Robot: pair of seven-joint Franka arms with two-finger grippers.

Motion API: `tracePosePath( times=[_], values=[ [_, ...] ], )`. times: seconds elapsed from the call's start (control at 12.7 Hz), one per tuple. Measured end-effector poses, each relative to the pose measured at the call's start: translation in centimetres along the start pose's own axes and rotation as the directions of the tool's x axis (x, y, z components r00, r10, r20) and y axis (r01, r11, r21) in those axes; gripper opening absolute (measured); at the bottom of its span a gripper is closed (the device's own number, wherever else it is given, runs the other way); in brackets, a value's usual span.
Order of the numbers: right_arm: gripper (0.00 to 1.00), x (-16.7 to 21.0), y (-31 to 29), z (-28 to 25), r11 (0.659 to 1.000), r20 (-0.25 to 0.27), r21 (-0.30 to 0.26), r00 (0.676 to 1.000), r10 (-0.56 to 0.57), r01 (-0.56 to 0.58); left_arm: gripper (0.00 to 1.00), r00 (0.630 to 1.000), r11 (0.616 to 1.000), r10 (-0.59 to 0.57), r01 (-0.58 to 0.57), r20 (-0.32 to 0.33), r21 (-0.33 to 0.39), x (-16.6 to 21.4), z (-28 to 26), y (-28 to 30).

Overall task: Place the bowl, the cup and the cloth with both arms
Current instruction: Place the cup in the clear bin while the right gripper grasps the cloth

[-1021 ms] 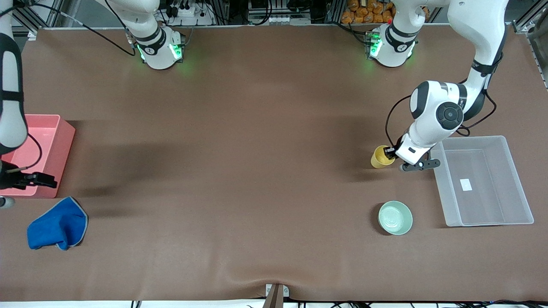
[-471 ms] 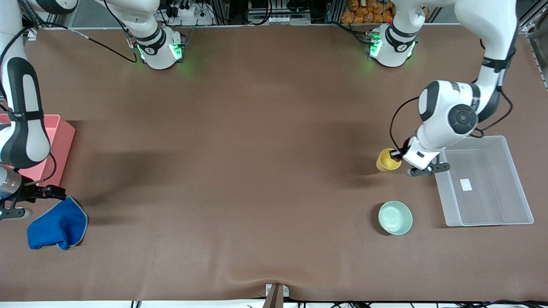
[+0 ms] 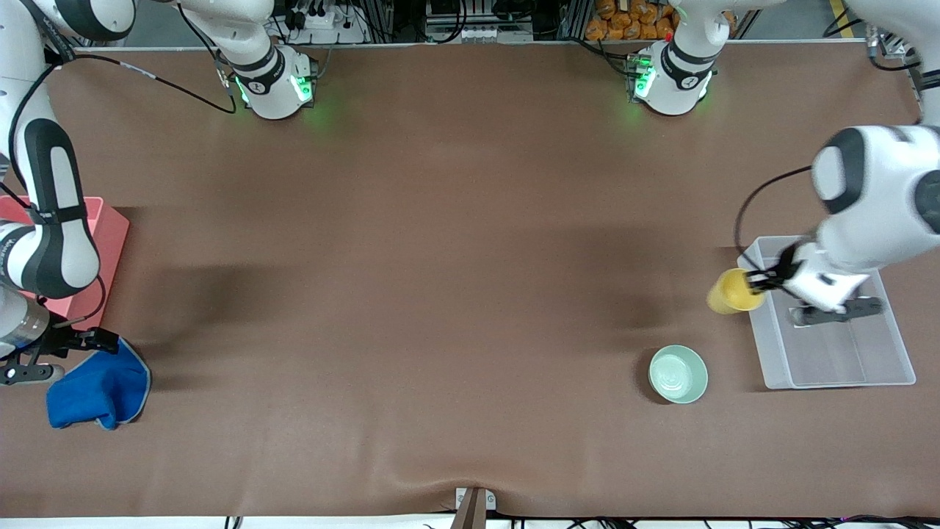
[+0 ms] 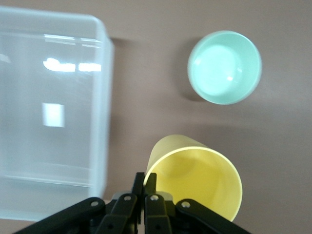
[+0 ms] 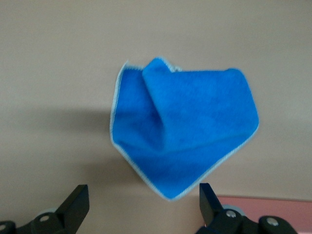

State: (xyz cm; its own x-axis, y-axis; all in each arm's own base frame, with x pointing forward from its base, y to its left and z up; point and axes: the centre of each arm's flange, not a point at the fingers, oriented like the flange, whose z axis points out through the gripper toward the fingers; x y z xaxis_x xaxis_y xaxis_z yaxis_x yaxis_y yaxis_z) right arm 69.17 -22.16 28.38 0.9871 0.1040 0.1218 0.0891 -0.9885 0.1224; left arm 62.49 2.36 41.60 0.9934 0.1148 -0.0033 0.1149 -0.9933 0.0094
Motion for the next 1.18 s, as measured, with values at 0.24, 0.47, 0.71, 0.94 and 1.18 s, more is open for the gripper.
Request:
tracePosePath(
  times=[0.24,0.47,0.71,0.94,1.18],
  values=[
    [1.00,-0.2,0.8,2.2,1.000,-0.035,-0.013,0.999,-0.008,0.007,0.03,0.999,0.999,0.041,-0.040,-0.010,0.016,2.6,-1.7,-7.6],
    [1.00,-0.3,1.3,3.6,1.000,-0.060,-0.023,0.998,-0.003,0.002,0.03,0.999,0.998,0.052,-0.052,0.007,0.033,5.1,0.9,-13.5],
    [1.00,0.1,1.4,4.3,0.999,-0.125,-0.047,0.992,-0.005,-0.001,0.03,0.996,0.996,0.074,-0.076,0.043,0.038,7.1,5.4,-15.5],
    [1.00,0.1,1.3,6.7,0.998,-0.187,-0.067,0.982,-0.009,-0.003,0.03,0.995,0.996,0.081,-0.083,0.052,0.037,8.4,9.6,-15.4],
    [1.00,-0.1,1.3,8.4,0.997,-0.230,-0.082,0.973,-0.010,-0.009,0.03,0.996,0.996,0.083,-0.085,0.038,0.041,9.0,11.9,-15.4]
  ],
)
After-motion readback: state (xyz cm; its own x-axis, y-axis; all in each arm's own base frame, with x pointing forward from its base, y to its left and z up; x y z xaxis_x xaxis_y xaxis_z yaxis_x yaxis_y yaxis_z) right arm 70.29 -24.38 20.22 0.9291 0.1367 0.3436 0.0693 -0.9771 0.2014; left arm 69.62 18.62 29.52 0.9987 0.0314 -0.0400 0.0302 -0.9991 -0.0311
